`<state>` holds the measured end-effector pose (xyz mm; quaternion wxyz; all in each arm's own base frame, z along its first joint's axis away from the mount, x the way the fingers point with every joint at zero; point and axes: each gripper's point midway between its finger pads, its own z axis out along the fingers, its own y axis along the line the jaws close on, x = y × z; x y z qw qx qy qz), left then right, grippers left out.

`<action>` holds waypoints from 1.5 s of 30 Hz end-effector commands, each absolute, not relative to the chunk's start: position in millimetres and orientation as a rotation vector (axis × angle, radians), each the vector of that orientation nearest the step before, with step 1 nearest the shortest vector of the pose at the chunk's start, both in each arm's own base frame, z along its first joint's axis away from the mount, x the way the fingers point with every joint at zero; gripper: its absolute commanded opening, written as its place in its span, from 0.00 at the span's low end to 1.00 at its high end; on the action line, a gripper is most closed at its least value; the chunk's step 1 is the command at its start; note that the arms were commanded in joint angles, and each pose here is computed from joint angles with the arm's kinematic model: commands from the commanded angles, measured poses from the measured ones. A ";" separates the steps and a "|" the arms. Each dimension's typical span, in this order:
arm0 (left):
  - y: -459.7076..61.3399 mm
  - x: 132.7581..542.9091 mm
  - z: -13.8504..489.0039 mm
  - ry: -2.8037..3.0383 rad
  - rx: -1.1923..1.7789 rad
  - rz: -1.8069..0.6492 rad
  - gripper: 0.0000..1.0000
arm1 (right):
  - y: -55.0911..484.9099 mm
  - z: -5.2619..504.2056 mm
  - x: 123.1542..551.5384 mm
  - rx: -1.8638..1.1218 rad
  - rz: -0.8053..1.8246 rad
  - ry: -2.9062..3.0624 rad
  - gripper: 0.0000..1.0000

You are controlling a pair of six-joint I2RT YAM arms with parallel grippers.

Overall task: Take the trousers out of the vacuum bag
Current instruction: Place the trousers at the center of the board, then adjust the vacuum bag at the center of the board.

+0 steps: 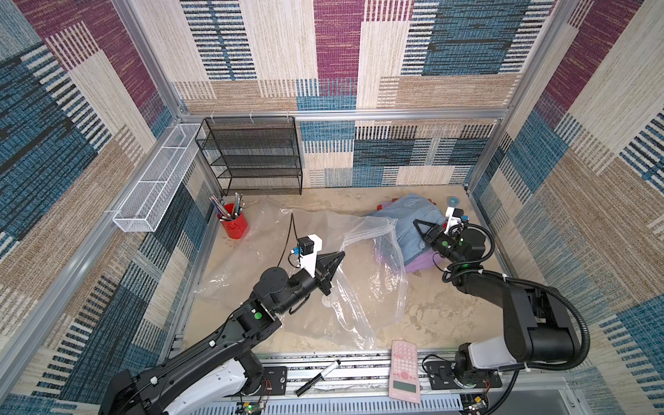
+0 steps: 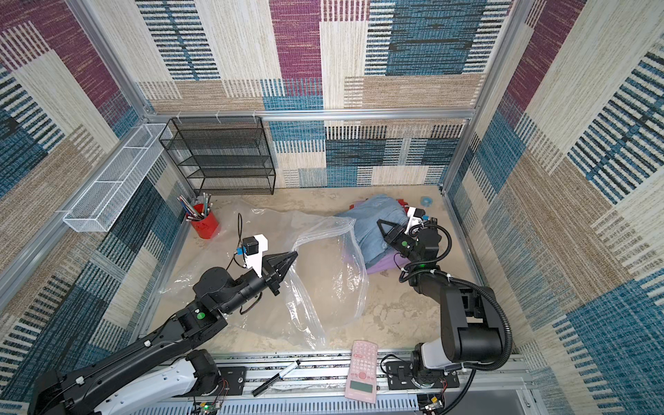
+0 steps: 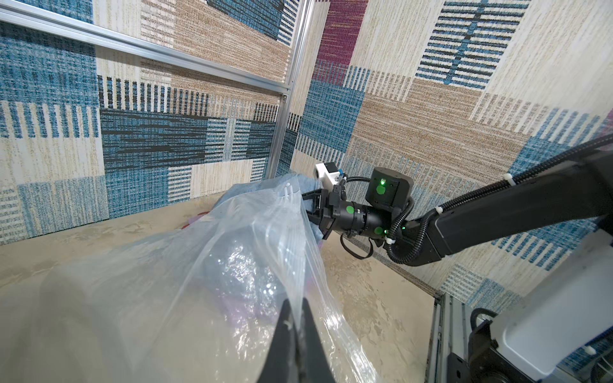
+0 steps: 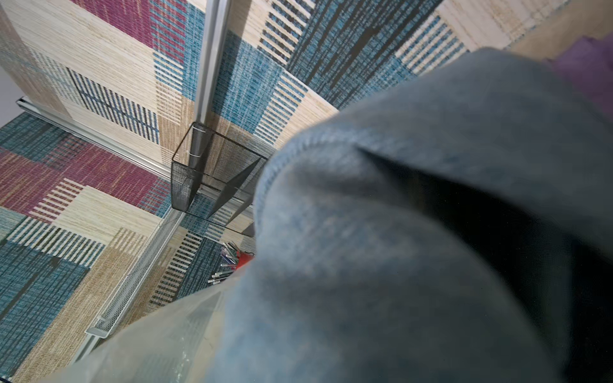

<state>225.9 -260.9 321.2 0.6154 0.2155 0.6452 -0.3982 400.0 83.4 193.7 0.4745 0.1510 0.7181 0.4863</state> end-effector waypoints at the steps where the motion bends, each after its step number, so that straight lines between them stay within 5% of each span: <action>1: -259.8 226.1 330.6 1.451 0.505 -0.901 0.00 | 79.3 179.8 393.5 0.356 1.163 1.781 0.00; 6: -260.6 227.5 328.5 1.463 0.508 -0.896 0.00 | 71.0 153.8 385.5 0.414 1.120 1.853 0.18; 16: -274.6 237.5 322.1 1.490 0.529 -0.901 0.00 | 57.1 143.2 362.4 0.475 0.997 1.947 0.88; 19: -278.7 239.1 323.5 1.487 0.536 -0.907 0.00 | 53.0 156.3 354.7 0.459 0.954 1.937 0.98; 45: -312.0 277.8 277.8 1.633 0.542 -0.902 0.00 | 61.8 273.7 298.2 0.282 0.953 1.720 0.96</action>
